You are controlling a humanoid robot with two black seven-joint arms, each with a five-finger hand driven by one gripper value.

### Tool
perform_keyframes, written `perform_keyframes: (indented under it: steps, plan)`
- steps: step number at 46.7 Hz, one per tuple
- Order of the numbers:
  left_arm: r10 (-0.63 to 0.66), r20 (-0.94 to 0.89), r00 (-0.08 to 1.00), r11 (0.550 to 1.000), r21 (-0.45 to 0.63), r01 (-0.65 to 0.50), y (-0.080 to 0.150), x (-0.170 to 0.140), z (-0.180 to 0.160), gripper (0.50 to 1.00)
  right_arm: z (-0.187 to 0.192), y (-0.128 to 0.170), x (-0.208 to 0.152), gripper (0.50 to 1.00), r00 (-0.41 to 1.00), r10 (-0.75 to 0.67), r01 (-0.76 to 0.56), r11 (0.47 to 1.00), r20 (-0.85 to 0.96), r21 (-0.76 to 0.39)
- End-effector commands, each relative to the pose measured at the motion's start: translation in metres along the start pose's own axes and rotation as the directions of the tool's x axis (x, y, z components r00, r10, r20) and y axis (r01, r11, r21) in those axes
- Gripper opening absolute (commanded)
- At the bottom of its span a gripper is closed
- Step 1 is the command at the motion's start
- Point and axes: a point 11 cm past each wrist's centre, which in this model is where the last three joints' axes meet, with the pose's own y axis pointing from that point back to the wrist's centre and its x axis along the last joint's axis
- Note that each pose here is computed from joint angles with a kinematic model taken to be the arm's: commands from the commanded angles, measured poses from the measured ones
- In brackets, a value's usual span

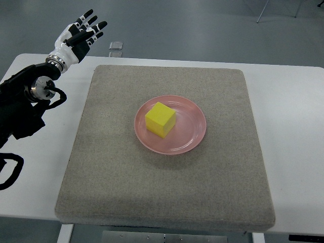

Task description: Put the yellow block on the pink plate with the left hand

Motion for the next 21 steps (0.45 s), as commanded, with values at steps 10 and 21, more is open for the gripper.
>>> perform_keyframes:
  steps: [10,21]
  plan:
    - [0.010,-0.020,1.000,1.000,-0.016,-0.011,-0.0004,0.0012,0.0033,0.992,0.0001,0.0000,0.0000,0.924,1.000,0.000,0.000,1.000,-0.001,0.000]
    - [0.012,-0.024,1.000,1.000,-0.017,-0.012,-0.0001,0.0018,0.0032,0.992,-0.0007,-0.0001,0.0000,0.924,1.000,0.000,0.000,1.000,0.000,0.000]
